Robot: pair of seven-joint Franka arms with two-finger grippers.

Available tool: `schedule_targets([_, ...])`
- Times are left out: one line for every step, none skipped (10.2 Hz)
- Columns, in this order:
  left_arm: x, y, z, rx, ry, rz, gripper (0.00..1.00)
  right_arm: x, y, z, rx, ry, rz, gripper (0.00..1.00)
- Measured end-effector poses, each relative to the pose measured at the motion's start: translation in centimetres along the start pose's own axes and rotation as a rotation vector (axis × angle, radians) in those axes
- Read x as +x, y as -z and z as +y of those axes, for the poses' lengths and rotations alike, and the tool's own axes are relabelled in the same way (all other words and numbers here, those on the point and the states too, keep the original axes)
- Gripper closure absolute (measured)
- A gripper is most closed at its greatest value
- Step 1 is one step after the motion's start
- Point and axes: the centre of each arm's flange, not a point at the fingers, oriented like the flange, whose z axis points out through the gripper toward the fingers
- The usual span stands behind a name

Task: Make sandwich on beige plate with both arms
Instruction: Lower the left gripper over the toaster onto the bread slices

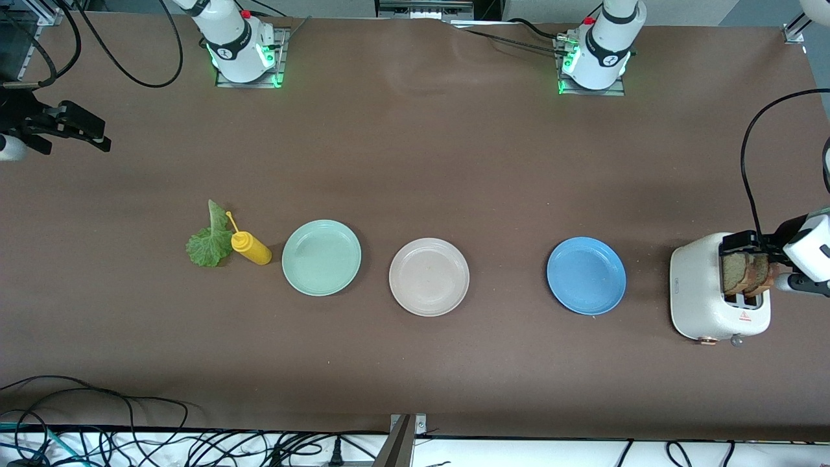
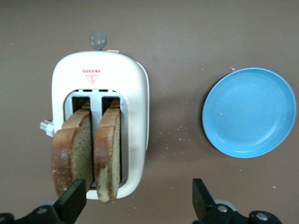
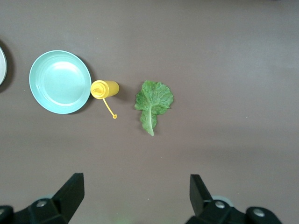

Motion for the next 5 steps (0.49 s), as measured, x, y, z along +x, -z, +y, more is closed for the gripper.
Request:
schedule_targets([0.2, -0.5, -0.2, 0.019, -0.005, -0.005, 0.00, 0.0, 0.0, 0.0, 0.000, 0.000, 0.000, 0.00])
schedule_targets([0.4, -0.9, -0.3, 0.024, -0.007, -0.007, 0.00, 0.0, 0.0, 0.0, 0.000, 0.000, 0.000, 0.00])
schedule_targets([0.6, -1.3, -0.3, 0.026, -0.008, -0.005, 0.00, 0.0, 0.0, 0.0, 0.000, 0.000, 0.000, 0.00])
schedule_targets([0.7, -1.8, -0.3, 0.025, -0.008, -0.008, 0.00, 0.0, 0.0, 0.0, 0.000, 0.000, 0.000, 0.00])
schedule_targets([0.9, -2.3, -0.4, 0.026, -0.009, -0.007, 0.00, 0.0, 0.0, 0.0, 0.000, 0.000, 0.000, 0.00])
